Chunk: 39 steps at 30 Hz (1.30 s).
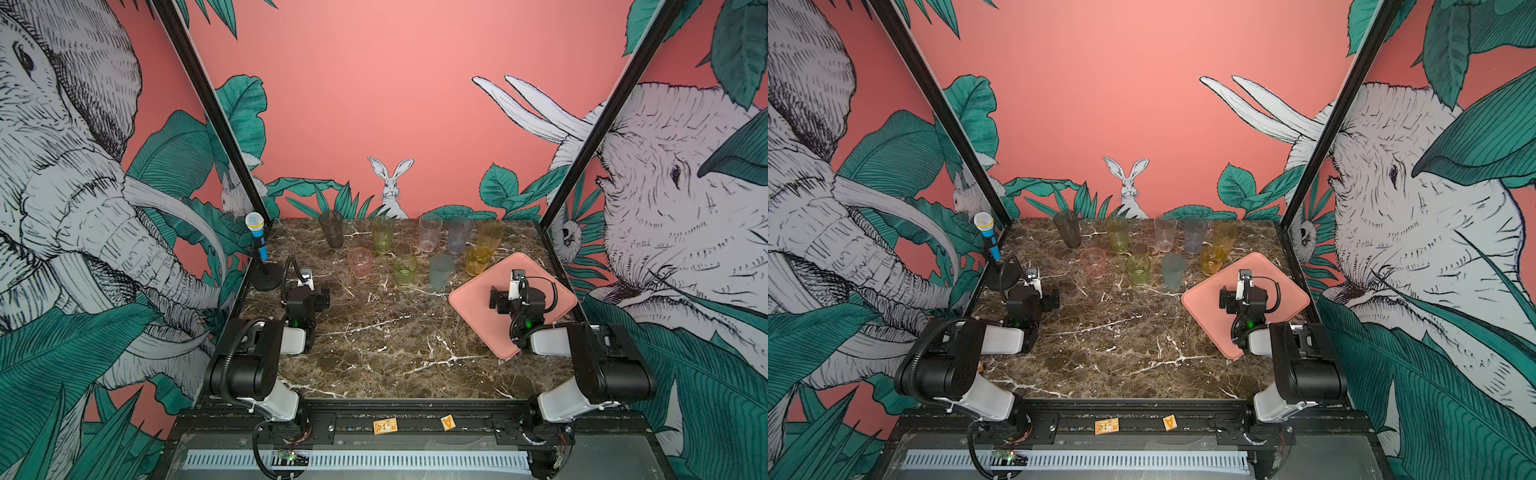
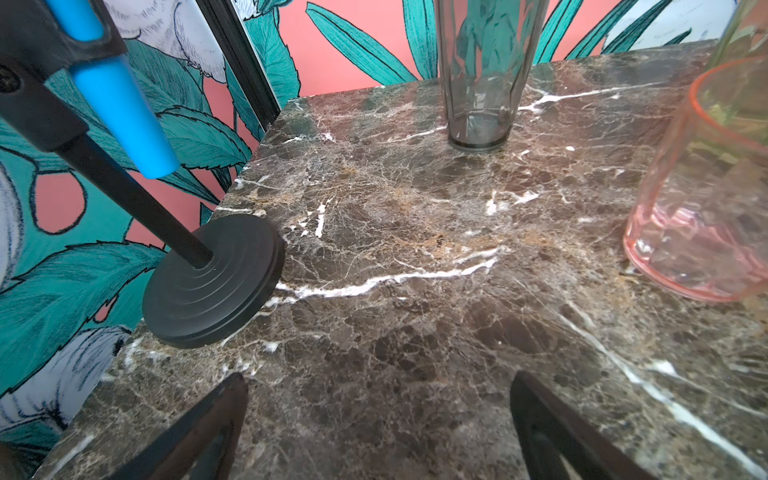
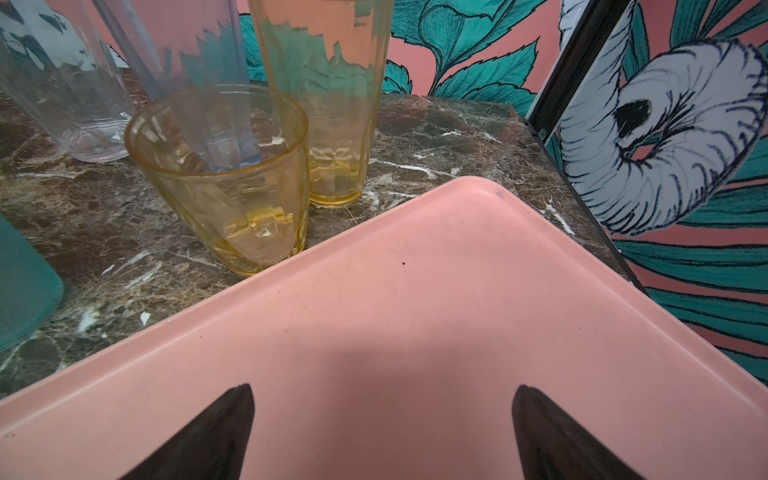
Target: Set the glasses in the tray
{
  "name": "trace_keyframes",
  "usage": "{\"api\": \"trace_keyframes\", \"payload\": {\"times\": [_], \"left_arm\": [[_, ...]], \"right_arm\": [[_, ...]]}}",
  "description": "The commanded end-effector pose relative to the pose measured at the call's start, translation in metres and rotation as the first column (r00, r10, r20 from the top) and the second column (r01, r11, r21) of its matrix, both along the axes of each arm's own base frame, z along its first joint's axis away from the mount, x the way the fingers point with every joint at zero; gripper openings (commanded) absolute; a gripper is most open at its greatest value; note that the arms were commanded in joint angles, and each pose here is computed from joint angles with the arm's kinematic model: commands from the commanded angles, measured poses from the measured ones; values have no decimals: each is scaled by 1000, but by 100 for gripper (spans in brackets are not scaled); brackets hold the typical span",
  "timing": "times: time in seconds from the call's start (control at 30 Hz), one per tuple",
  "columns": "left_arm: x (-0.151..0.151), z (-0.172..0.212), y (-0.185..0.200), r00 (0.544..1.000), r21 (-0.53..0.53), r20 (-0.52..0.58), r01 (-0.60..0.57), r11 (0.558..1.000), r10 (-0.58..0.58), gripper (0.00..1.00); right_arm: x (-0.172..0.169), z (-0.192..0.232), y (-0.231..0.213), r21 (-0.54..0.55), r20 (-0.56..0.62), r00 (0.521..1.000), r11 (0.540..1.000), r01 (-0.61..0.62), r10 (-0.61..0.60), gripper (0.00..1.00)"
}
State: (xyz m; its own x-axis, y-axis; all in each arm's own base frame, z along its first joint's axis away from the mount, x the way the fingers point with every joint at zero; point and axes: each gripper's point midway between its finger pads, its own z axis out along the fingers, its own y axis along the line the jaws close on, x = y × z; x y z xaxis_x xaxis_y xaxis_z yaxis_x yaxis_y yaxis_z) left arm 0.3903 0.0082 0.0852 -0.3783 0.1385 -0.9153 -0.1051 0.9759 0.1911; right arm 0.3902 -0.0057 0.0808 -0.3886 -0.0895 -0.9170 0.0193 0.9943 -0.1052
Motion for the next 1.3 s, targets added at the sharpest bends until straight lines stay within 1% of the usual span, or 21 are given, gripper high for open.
{"api": "trace_keyframes", "payload": {"times": [0.0,0.03,0.1,0.2,0.3,0.4,0.43,0.5,0.57,0.63,0.7,0.77,0.83,0.9,0.97,1.0,1.1,1.17,1.23,1.27], "left_arm": [[5,14,-2,999,11,51,15,1000,-15,100],[6,20,-5,997,19,74,31,999,-32,100],[4,25,-10,997,25,55,58,998,-60,100],[-3,49,-16,996,49,50,69,996,-71,100],[-13,77,-17,995,32,84,52,998,-54,100],[-21,106,-31,991,38,109,78,996,-82,100],[-23,116,-37,988,43,118,90,995,-95,100],[-29,131,-48,988,32,113,107,994,-110,100],[-36,147,-56,990,-4,97,106,994,-105,100],[-43,160,-64,990,-46,82,117,992,-113,100],[-50,171,-74,988,-106,65,144,984,-137,100],[-56,181,-90,977,-189,38,215,958,-211,100],[-67,195,-106,955,-269,-12,283,921,-297,100],[-77,210,-112,944,-329,-48,292,898,-325,100],[-89,214,-118,930,-389,-91,296,873,-356,100],[-93,217,-121,921,-407,-95,309,859,-377,100],[-105,221,-135,892,-487,-92,348,801,-443,100],[-110,219,-142,880,-547,-104,339,765,-464,100],[-116,210,-151,854,-605,-151,319,730,-498,100],[-119,205,-155,842,-626,-176,304,718,-510,99]], "right_arm": [[8,12,1,6,44,999,1000,-5,4,99],[8,12,1,5,44,999,1000,-4,4,99],[8,12,-3,6,47,999,1000,19,-19,99],[4,17,-18,11,59,992,994,109,-110,99],[3,28,-21,14,45,992,993,120,-120,99],[0,44,-22,21,42,990,991,133,-134,99],[-4,45,-23,26,17,990,990,138,-138,99],[-8,58,-23,64,16,988,986,153,-155,99],[-14,75,-23,137,15,982,973,184,-188,99],[-20,91,-13,192,21,989,971,142,-149,99],[-30,111,-10,265,33,987,953,145,-160,99],[-40,129,-6,337,32,986,931,141,-162,99],[-52,145,-3,389,19,986,910,145,-165,99],[-66,153,-3,429,-9,983,887,170,-184,99],[-77,165,6,446,-14,991,886,127,-135,99],[-83,170,12,457,-18,994,884,101,-104,99],[-97,179,26,496,-32,999,867,41,-29,99],[-106,180,40,530,-60,997,848,-3,41,99],[-114,183,59,580,-81,986,812,-73,146,99],[-117,182,66,603,-94,979,793,-87,179,99]]}}
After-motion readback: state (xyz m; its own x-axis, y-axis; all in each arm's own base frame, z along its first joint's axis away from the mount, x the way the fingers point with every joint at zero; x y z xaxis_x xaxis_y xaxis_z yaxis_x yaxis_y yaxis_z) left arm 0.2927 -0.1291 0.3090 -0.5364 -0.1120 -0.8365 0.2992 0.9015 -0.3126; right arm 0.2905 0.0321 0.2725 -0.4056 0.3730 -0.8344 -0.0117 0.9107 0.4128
